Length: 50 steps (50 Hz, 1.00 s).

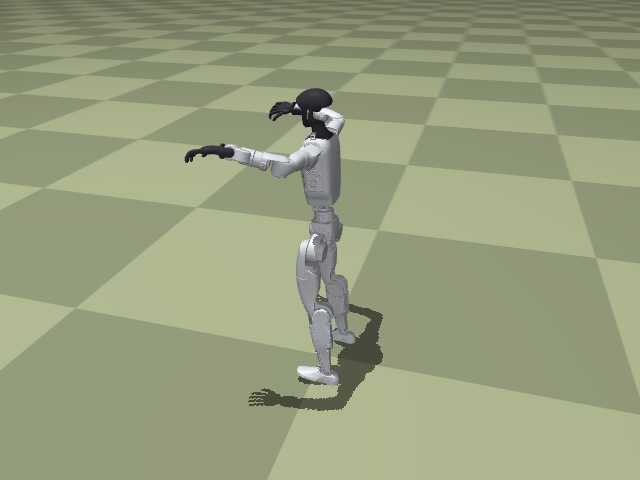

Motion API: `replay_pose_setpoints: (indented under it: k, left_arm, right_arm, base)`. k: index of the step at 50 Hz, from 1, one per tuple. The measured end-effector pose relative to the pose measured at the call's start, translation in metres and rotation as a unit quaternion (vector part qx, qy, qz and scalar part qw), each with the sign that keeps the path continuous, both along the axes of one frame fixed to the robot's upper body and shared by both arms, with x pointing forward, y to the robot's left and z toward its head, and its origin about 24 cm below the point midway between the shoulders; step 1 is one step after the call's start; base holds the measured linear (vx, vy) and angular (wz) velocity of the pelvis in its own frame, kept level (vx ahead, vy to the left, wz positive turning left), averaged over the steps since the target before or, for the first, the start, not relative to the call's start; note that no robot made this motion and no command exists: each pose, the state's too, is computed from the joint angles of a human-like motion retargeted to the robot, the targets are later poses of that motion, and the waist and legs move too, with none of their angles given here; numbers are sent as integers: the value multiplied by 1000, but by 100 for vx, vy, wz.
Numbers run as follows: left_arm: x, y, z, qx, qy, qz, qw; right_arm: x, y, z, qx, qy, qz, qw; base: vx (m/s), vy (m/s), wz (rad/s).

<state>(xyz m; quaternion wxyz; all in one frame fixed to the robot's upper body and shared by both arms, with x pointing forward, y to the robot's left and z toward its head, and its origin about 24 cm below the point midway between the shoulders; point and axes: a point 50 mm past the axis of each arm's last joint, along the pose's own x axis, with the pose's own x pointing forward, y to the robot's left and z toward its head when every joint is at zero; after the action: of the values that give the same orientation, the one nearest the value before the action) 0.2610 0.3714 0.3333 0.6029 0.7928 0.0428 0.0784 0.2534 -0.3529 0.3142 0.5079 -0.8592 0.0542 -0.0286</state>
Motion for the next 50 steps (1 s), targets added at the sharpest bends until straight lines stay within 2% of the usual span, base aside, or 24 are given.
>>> replay_pose_setpoints:
  k: [14,33,50]
  left_arm:
    - [6,-42,-6,-4,15,-108,994]
    - [0,-31,-11,-48,26,-95,994]
    - [-5,-38,3,112,10,-75,991]
  right_arm:
    - [-6,-2,-1,15,-15,9,1000]
    - [-15,15,0,3,-7,48,999]
    - [-17,18,7,-31,-8,47,998]
  base:
    - [0,0,0]
    - [0,0,0]
    - [0,0,0]
